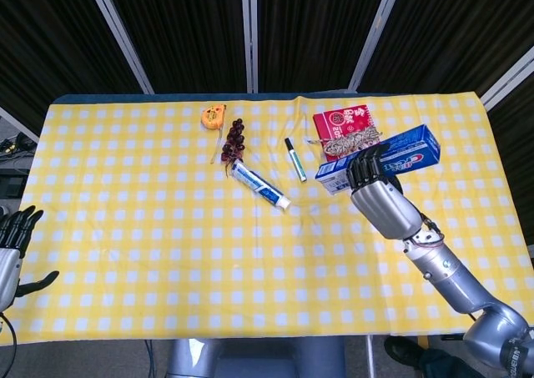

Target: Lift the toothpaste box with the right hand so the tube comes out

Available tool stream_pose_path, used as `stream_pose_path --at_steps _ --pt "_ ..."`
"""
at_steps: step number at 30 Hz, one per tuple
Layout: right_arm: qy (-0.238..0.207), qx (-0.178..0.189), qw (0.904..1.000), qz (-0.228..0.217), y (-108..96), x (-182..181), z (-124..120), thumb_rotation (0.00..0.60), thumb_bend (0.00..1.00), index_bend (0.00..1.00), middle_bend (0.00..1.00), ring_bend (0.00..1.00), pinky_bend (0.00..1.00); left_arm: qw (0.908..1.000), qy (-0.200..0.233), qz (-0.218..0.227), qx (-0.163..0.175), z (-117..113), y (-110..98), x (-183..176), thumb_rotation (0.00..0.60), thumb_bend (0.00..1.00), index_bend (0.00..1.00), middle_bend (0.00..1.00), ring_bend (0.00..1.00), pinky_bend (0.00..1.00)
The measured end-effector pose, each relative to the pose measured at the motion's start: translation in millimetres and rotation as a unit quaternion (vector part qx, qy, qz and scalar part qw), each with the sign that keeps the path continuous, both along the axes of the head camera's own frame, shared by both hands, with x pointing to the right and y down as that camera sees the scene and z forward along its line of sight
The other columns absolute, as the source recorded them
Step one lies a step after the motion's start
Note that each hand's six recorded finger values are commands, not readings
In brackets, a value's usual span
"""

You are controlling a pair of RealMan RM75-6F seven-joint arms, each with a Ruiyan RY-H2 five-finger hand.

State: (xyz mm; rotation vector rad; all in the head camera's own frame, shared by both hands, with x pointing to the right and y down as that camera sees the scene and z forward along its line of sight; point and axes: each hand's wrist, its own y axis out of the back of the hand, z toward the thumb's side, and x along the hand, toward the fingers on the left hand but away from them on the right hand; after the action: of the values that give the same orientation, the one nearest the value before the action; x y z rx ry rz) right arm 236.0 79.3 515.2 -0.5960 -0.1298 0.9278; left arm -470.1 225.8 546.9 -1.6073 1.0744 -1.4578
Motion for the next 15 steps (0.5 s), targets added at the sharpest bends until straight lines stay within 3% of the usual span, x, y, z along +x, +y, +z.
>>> stream_pose_path --at_steps 3,8,11,15 --pt "-0.067 -0.090 0.9915 0.065 2 8 21 0.600 0.33 0.39 0.39 0.37 0.39 1.0000 0.001 0.004 -0.002 2 -2 3 0.600 0.00 0.00 0.00 0.00 0.00" --pt "-0.144 -0.219 0.9553 0.137 24 3 68 0.600 0.32 0.38 0.39 0.37 0.39 1.0000 0.000 0.005 -0.005 3 -2 5 0.600 0.00 0.00 0.00 0.00 0.00" --pt "-0.158 -0.262 0.9399 0.151 38 -3 90 0.600 0.21 0.32 0.35 0.36 0.39 1.0000 -0.001 0.003 -0.005 3 -1 3 0.600 0.00 0.00 0.00 0.00 0.00" --pt "-0.168 -0.294 0.9268 0.163 46 -2 105 0.600 0.01 0.12 0.19 0.26 0.33 1.0000 -0.002 -0.001 -0.006 3 0 0 0.600 0.00 0.00 0.00 0.00 0.00"
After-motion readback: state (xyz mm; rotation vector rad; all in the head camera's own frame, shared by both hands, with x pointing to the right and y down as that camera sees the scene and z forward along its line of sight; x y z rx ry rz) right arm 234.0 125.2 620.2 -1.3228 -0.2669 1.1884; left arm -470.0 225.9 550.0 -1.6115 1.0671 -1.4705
